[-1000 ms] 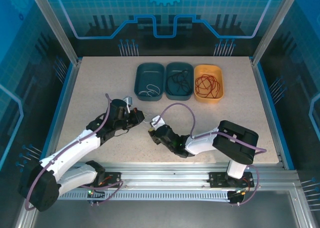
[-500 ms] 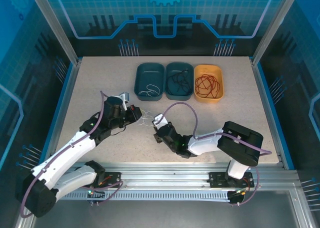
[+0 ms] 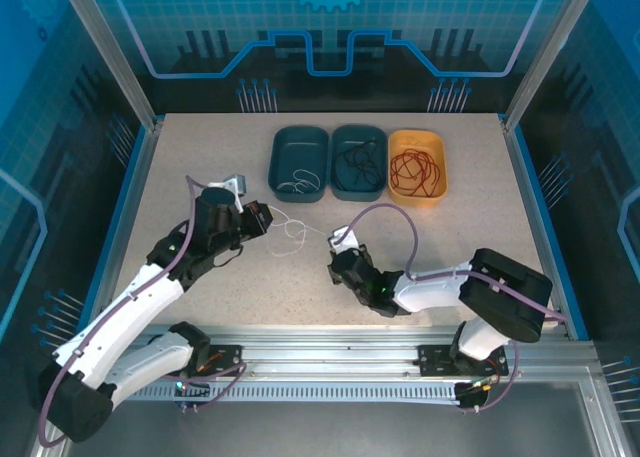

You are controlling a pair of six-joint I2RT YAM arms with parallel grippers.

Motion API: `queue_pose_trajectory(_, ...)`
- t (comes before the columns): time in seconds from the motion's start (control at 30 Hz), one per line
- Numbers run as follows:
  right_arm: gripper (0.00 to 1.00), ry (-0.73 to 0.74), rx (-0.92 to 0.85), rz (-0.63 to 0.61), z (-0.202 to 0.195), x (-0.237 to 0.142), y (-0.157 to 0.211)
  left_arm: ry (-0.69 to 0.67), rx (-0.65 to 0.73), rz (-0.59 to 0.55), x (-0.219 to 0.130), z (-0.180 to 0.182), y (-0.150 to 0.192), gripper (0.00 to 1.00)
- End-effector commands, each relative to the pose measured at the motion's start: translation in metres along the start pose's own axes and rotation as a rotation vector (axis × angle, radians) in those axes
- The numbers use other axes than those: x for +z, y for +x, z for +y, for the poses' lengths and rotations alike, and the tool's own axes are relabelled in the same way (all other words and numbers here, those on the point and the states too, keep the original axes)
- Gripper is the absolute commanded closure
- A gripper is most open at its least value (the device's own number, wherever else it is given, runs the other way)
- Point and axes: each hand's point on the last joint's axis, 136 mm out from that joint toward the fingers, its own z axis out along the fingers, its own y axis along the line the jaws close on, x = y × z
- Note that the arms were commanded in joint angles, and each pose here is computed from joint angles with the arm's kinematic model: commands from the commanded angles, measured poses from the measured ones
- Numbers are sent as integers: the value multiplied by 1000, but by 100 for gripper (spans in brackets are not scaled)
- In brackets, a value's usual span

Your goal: Untangle the cables

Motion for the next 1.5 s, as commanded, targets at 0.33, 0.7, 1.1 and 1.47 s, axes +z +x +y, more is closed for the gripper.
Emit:
queue_pose_trajectory(0.33,100,195,163,71,-73,-22,19,-54,-6,-53,-13,22,-11,97)
queue_pose_trajectory(0.7,85,188,234,119,-100,-38,25,-61,-9,-38,-8,29,-6,97)
queue_pose_trajectory(1.1,59,40,218,236,-62,-42,7,-5,-35,5,1,24,4,98)
queue_pose_trajectory(1.47,60,-136,213,388,10,-64,-25,-6,-41,2,-1,25,5,98)
